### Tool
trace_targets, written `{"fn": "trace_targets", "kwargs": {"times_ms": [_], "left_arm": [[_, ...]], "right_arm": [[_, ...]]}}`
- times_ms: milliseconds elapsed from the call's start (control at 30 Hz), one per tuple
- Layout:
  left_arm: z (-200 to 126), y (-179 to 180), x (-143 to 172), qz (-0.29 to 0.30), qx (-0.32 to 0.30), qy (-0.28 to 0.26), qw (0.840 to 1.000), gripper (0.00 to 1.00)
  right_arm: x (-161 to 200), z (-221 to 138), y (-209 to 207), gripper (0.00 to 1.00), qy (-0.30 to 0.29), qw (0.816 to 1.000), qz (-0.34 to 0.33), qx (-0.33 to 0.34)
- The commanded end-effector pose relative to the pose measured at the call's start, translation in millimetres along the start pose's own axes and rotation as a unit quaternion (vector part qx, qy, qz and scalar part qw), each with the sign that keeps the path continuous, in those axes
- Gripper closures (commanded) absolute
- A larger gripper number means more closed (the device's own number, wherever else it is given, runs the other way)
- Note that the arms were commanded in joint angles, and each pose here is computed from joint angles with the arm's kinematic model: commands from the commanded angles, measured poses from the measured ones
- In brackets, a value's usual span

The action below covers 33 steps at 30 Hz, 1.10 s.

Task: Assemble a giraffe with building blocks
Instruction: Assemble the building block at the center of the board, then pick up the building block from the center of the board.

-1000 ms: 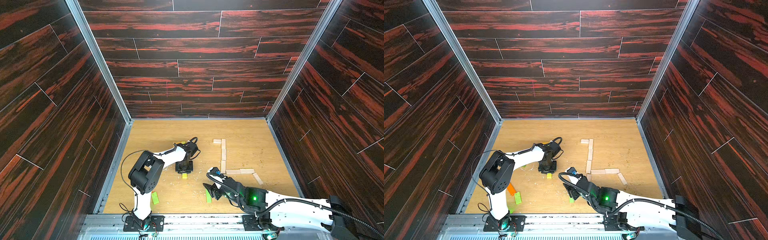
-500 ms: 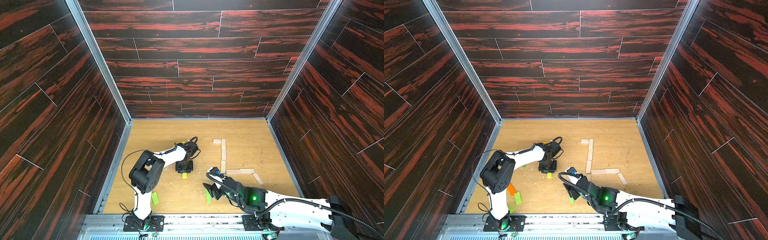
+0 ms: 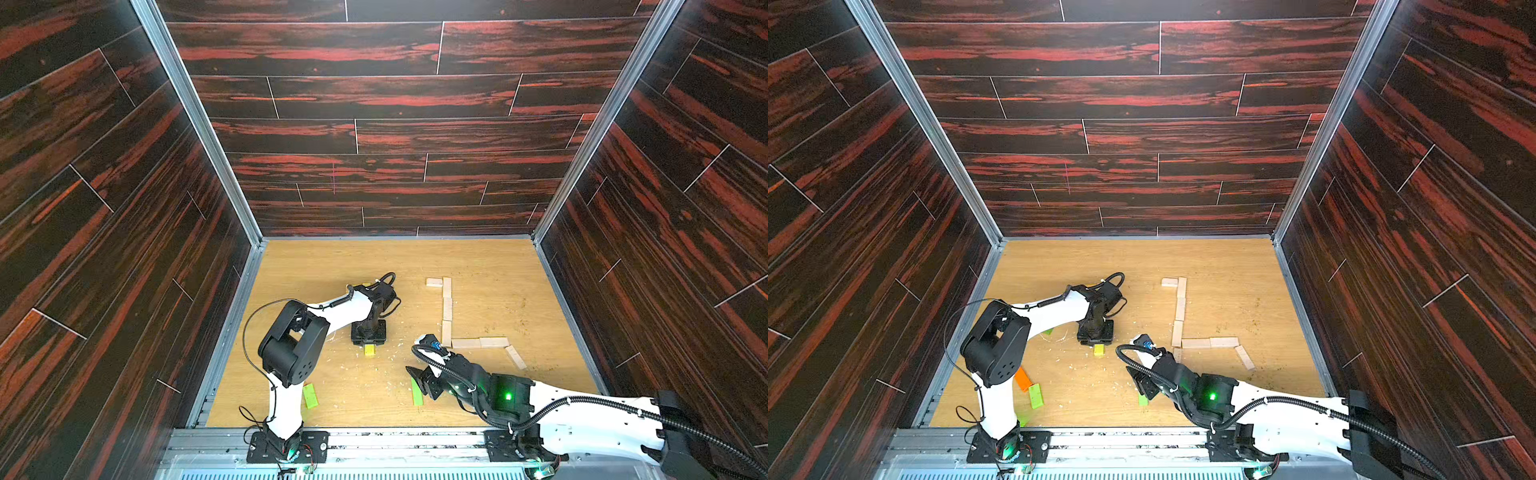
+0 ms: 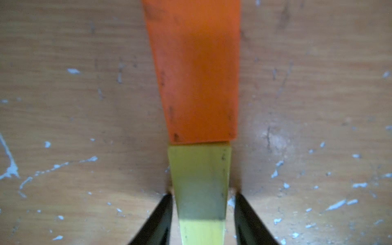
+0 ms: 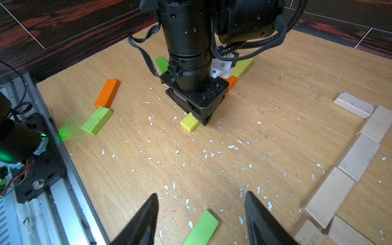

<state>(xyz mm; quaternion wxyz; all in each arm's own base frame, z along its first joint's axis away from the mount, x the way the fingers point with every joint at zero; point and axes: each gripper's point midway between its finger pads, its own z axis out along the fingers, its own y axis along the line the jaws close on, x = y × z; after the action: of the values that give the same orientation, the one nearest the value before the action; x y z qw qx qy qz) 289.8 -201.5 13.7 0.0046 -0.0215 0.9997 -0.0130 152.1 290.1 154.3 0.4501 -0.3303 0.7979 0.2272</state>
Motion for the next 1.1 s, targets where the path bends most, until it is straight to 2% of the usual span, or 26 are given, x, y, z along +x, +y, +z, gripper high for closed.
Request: {"fn": "trace_targets", "kwargs": {"times_ms": [0, 233, 367, 533, 667, 800, 1067], "left_arm": [[-28.1, 1.1, -10.1, 0.002, 0.007, -0.034, 0.999, 0.43], [-70.5, 6.9, -10.0, 0.004, 0.019, -0.075, 0.997, 0.37], [-116.6, 18.4, -6.4, 0.000, 0.030, -0.128, 0.991, 0.36], [-166.8, 44.3, 3.3, -0.013, 0.026, -0.200, 0.979, 0.35], [-191.4, 72.4, 14.0, -0.040, 0.021, -0.267, 0.963, 0.34], [-196.3, 94.6, 32.4, -0.063, 0.017, -0.288, 0.955, 0.31], [-166.2, 131.8, 72.4, -0.109, -0.001, -0.270, 0.957, 0.24]], "right_arm": [[-9.9, 1.1, 2.2, 0.35, -0.010, 1.000, 0.002, -0.002], [-14.0, 0.4, 3.2, 0.35, -0.010, 1.000, 0.003, -0.002], [-18.4, -2.0, 3.0, 0.35, -0.012, 1.000, 0.006, -0.001], [-21.7, -3.8, 2.7, 0.35, -0.014, 1.000, 0.016, 0.000], [-23.3, -5.2, 3.0, 0.35, -0.009, 0.999, 0.030, 0.000], [-18.0, -4.0, 1.5, 0.35, 0.015, 0.998, 0.053, 0.010], [16.2, -1.5, -0.9, 0.35, 0.088, 0.987, 0.133, 0.027]]}}
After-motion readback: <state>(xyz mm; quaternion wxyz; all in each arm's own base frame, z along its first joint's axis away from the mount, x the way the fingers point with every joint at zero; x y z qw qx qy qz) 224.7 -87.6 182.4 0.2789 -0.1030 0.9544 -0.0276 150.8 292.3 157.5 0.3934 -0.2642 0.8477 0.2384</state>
